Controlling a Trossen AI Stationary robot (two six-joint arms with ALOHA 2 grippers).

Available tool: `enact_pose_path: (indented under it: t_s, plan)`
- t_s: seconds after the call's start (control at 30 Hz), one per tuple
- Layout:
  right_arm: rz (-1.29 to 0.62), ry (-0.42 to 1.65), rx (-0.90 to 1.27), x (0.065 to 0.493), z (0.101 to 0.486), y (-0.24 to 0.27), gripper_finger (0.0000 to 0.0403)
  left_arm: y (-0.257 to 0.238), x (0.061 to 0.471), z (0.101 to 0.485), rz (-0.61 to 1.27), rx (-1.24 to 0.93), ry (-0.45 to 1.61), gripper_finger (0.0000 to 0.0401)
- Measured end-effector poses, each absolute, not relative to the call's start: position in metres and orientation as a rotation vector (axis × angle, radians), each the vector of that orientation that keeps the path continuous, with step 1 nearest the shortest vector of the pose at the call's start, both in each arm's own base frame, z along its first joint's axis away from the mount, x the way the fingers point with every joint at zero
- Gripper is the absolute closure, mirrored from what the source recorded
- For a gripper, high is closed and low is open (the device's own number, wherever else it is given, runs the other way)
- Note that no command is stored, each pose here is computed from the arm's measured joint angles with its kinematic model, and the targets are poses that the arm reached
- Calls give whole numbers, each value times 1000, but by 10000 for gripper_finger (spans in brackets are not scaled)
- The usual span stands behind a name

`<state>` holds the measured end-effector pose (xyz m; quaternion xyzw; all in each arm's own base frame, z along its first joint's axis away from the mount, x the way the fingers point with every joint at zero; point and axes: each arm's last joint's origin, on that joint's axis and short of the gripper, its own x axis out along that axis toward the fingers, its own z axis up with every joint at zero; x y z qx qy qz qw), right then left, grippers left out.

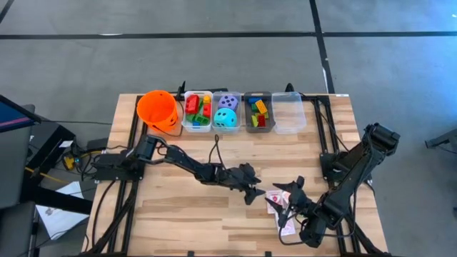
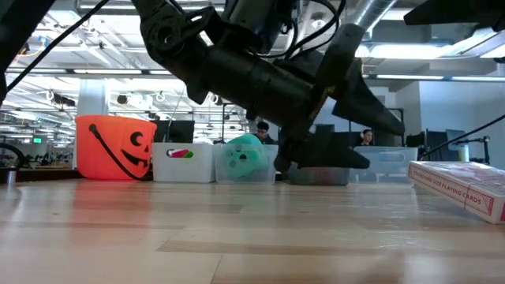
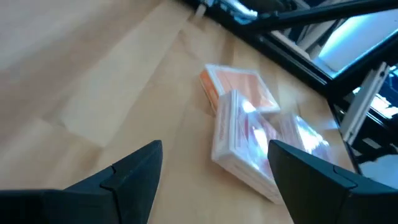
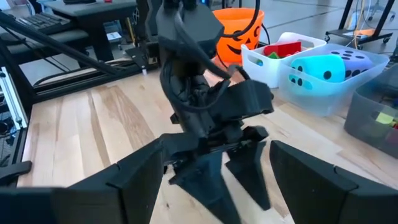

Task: Pick & Place Toys
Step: Put the top red deck of cards into the right transparent bin

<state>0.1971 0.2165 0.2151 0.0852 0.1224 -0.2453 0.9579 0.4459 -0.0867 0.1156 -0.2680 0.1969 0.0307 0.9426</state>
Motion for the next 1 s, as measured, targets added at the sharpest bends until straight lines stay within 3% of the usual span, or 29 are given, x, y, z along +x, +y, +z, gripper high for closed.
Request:
enact_pose_path:
  t_s: [0.43,0.77,1.0]
  plan:
    - [-504,250,165,198,215,215,121,-92,486,85,-5,-536,396,116]
    - [-493,266,172,198,215,216,121,-102,486,86,-121,-504,455,116]
    - [-492,267,172,198,215,216,121,-128,475,79,-225,-172,530,116]
